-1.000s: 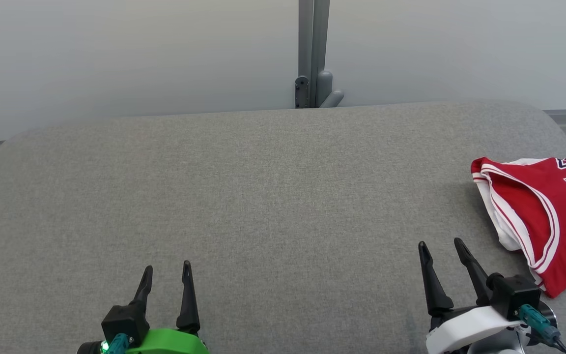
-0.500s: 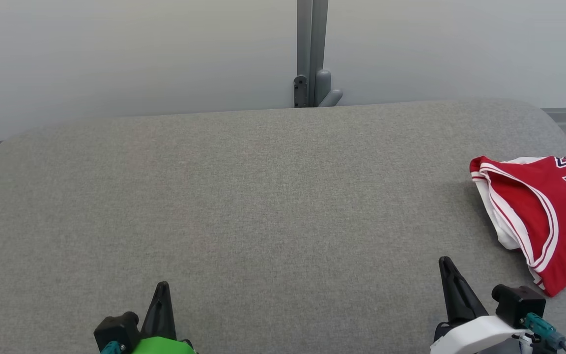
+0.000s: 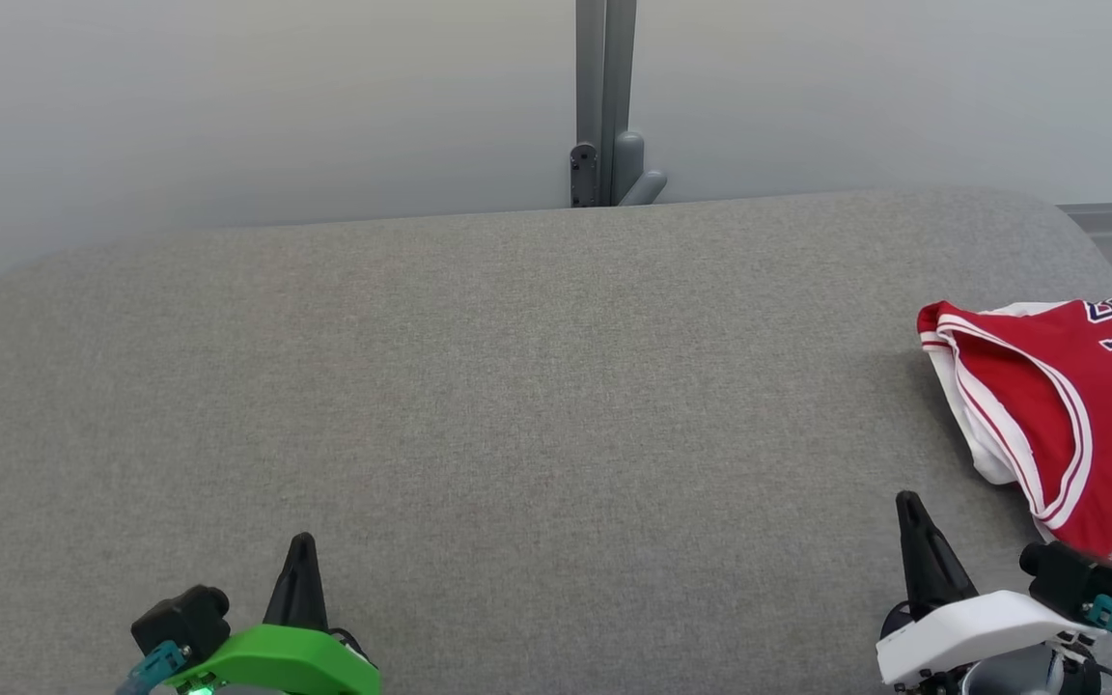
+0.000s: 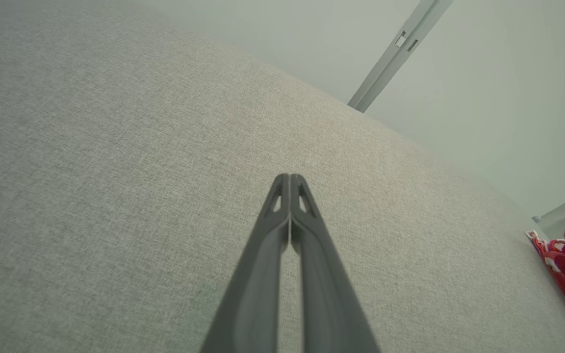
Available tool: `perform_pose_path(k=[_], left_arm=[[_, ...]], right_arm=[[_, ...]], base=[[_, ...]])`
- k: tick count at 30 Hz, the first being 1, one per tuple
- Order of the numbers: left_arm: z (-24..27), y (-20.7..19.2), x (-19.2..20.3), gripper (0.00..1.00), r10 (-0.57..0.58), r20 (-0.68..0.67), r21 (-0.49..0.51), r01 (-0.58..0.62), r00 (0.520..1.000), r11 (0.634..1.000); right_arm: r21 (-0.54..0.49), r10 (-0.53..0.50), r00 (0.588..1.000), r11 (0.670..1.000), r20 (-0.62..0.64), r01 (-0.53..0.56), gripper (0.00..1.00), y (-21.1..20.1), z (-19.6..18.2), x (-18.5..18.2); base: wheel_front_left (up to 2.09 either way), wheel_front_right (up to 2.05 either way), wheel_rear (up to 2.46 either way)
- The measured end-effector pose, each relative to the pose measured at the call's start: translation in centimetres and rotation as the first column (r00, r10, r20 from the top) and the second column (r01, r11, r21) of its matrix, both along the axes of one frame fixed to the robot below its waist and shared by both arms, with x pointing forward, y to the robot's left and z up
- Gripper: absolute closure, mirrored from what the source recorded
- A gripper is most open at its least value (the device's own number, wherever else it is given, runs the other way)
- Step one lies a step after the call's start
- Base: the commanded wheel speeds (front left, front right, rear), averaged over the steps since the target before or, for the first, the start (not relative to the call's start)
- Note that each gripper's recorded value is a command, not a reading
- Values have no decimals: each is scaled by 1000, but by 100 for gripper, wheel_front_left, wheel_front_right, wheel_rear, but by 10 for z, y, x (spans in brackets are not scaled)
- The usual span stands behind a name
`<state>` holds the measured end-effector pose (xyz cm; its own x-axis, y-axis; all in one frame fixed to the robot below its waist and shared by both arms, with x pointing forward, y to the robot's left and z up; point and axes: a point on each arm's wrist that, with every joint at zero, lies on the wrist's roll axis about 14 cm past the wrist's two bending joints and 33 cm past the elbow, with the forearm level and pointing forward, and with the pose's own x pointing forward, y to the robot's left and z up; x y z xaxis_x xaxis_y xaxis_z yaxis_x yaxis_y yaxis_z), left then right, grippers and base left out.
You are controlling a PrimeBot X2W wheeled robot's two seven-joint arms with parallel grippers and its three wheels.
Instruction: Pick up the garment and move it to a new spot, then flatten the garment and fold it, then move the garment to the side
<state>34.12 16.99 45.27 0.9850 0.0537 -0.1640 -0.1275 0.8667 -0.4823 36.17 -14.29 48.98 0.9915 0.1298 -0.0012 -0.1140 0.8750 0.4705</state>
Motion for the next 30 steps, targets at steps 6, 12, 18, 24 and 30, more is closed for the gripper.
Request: perform_pose_path(k=[6, 12, 18, 24, 30], left_arm=[[2, 1, 6, 100, 10, -5, -94, -10, 1000, 996], [5, 2, 13, 100, 18, -5, -174, -18, 1000, 985], [8, 2, 19, 100, 19, -4, -255, -20, 1000, 967], [11, 2, 24, 100, 24, -4, -331, -24, 1000, 943], [14, 2, 29, 100, 25, 0, -397, -23, 1000, 918]], right_arm=[[88, -29, 999, 996, -24, 31, 100, -9, -1, 3], [173, -52, 998, 983, -43, 58, 100, -16, 0, 6], [251, -71, 996, 964, -56, 83, 100, -24, 1, 10], [323, -86, 994, 941, -73, 105, 100, -30, 1, 12], [388, -99, 991, 913, -86, 124, 100, -36, 2, 14]], base=[[0, 0, 0], [0, 0, 0], [0, 0, 0], [0, 0, 0], [0, 0, 0]])
